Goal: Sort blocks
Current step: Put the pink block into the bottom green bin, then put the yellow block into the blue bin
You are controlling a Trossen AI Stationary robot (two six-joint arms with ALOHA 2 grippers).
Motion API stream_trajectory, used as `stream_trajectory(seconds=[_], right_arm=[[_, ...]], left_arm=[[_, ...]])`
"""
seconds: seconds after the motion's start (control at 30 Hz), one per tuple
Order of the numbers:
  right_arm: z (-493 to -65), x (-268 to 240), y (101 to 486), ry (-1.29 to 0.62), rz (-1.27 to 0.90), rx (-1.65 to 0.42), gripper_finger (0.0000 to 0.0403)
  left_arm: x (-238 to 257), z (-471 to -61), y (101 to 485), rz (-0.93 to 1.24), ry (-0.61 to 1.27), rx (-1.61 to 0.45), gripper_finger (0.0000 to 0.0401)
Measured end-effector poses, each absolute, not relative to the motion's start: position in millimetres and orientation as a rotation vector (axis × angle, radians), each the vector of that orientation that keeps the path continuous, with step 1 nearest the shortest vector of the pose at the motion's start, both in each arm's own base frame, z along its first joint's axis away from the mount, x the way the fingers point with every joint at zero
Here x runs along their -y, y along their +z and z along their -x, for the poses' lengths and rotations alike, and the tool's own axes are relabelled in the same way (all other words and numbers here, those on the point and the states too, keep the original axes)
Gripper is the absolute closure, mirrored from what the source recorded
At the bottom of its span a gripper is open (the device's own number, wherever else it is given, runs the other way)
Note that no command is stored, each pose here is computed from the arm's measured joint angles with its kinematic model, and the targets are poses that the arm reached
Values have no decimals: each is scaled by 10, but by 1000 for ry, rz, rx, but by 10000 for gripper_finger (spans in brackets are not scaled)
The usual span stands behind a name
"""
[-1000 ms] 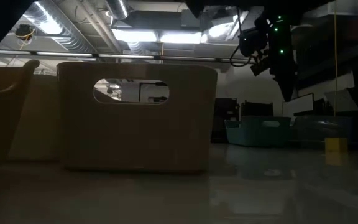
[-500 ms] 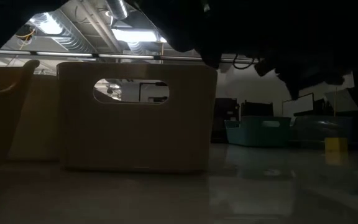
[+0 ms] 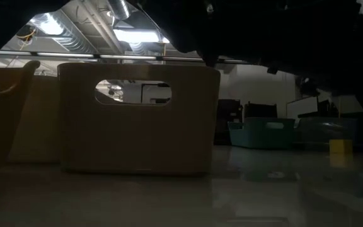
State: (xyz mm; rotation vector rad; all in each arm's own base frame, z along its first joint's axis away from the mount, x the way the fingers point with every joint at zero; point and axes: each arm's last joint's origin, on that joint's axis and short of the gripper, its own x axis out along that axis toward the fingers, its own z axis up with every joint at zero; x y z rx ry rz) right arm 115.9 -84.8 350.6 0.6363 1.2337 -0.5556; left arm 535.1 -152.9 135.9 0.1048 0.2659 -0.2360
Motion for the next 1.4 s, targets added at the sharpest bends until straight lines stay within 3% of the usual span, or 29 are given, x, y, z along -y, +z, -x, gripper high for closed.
stream_trajectory(seconds=[0.23, 0.53, 0.67, 0.97, 1.2, 1.4], right_arm=[[-700, 473, 3723, -611, -768, -961, 208], [-302, 168, 3784, -648, -810, -755, 208], [-263, 138, 3587, -666, -851, -778, 208], [-436, 271, 2718, -695, -913, -950, 208], [-460, 324, 2702, -802, -886, -970, 219], [-561, 373, 2777, -725, -924, -832, 232]], left_arm=[[1523, -5321, 1601, -149, -244, -241, 222], [1548, -5214, 1939, -272, -277, -264, 221], [1566, -5187, 2017, -315, -288, -255, 221], [1424, -5023, 2349, -350, -272, -379, 221], [1068, -4774, 2686, -263, -202, -584, 221], [784, -4648, 2820, -244, -153, -683, 221]])
